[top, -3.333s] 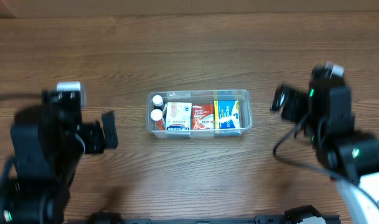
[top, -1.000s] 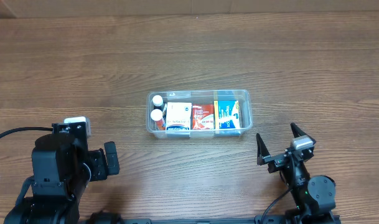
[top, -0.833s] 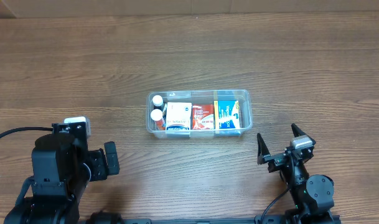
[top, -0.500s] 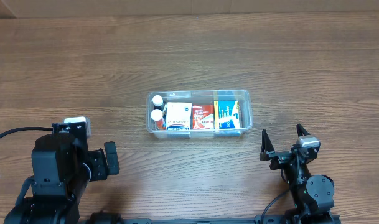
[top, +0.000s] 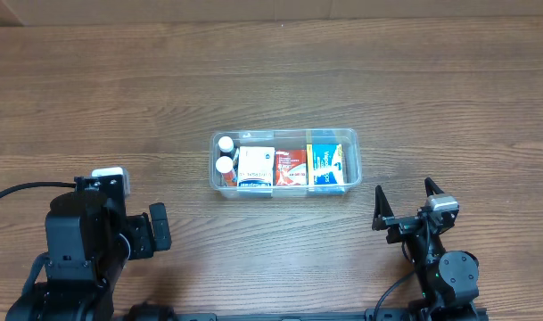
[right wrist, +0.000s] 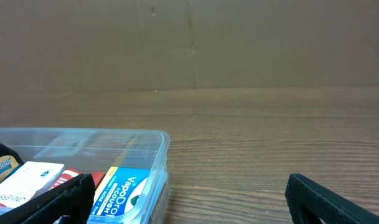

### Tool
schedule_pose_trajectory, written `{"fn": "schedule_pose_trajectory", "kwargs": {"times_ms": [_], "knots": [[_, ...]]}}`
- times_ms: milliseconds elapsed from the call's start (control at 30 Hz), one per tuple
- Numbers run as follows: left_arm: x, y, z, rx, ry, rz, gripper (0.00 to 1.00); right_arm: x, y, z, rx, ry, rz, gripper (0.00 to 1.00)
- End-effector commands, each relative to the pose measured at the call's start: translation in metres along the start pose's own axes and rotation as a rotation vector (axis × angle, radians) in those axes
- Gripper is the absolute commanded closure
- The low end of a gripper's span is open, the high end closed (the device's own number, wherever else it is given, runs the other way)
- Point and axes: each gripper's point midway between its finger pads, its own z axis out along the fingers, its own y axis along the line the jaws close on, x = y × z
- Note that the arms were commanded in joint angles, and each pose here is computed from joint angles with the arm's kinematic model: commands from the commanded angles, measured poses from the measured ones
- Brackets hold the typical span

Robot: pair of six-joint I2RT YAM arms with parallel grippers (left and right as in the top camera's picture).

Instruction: Pack container

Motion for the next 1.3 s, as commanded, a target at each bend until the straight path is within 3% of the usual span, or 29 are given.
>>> {"fn": "schedule_pose_trajectory", "kwargs": {"times_ms": [0, 567, 733, 1033, 1267], "knots": [[-0.001, 0.001, 0.0, -0.008, -0.005, -0.013, 0.0, -0.004, -0.001, -0.001, 0.007, -0.018, 0.011, 0.0], [0.005, 0.012, -0.006, -0.057, -0.031, 0.05, 0.0, -0.004, -0.001, -0.001, 0.007, -0.018, 0.011, 0.0], [0.013, 0.021, -0.002, -0.073, -0.214, 0.006, 0.0, -0.004, -0.001, -0.001, 0.007, -0.019, 0.011, 0.0], [-0.03, 0.024, 0.024, -0.073, -0.839, -0.047, 0.0, -0.004, -0.001, -0.001, 0.007, -0.018, 0.011, 0.0], [-0.026, 0.022, 0.051, -0.056, -1.02, -0.056, 0.0, -0.004, -0.001, -0.001, 0.007, -0.019, 0.011, 0.0]]}}
